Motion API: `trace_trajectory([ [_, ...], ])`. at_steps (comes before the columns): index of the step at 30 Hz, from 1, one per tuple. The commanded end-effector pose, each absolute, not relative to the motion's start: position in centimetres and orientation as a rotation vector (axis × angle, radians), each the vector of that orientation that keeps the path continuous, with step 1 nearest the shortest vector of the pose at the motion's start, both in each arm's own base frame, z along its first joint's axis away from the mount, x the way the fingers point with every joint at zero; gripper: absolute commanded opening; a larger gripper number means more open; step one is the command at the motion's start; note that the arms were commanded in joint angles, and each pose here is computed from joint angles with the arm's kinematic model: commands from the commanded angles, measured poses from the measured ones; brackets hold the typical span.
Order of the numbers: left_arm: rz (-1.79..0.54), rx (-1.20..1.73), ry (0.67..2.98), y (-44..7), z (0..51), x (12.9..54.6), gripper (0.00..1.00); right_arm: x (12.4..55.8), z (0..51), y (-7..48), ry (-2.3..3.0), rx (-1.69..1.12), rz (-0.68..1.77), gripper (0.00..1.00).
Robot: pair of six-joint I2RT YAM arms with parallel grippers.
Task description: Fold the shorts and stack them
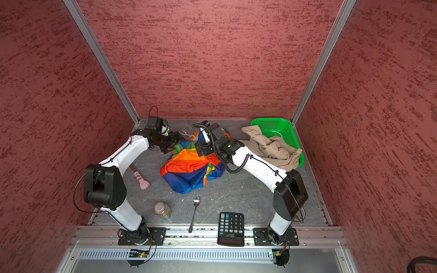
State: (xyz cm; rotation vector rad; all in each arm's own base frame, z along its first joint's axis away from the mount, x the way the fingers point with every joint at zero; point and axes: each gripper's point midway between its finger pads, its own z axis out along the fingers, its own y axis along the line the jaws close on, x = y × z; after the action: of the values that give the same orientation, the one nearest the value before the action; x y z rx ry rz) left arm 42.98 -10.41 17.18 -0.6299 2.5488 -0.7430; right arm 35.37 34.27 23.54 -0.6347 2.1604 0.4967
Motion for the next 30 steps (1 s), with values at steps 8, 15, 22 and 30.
trace_trajectory([
  [8, -0.650, -0.678, 2.555, -8.9, 14.1, 44.5, 0.85, 26.0, 15.7, 45.1, 2.139, -1.123, 0.606, 0.99],
  [15, -0.623, -0.743, 2.584, -7.4, 12.0, 43.7, 0.85, 23.3, 12.5, 48.6, 2.189, -1.189, 0.813, 0.88],
  [22, -0.631, -0.788, 2.584, -6.5, 11.5, 43.1, 0.85, 26.7, 11.9, 41.9, 2.287, -1.025, 0.559, 0.00],
  [30, -0.625, -0.787, 2.603, -8.0, 10.6, 41.2, 0.88, 32.1, 14.1, 26.6, 2.434, -0.572, 0.254, 0.00],
])
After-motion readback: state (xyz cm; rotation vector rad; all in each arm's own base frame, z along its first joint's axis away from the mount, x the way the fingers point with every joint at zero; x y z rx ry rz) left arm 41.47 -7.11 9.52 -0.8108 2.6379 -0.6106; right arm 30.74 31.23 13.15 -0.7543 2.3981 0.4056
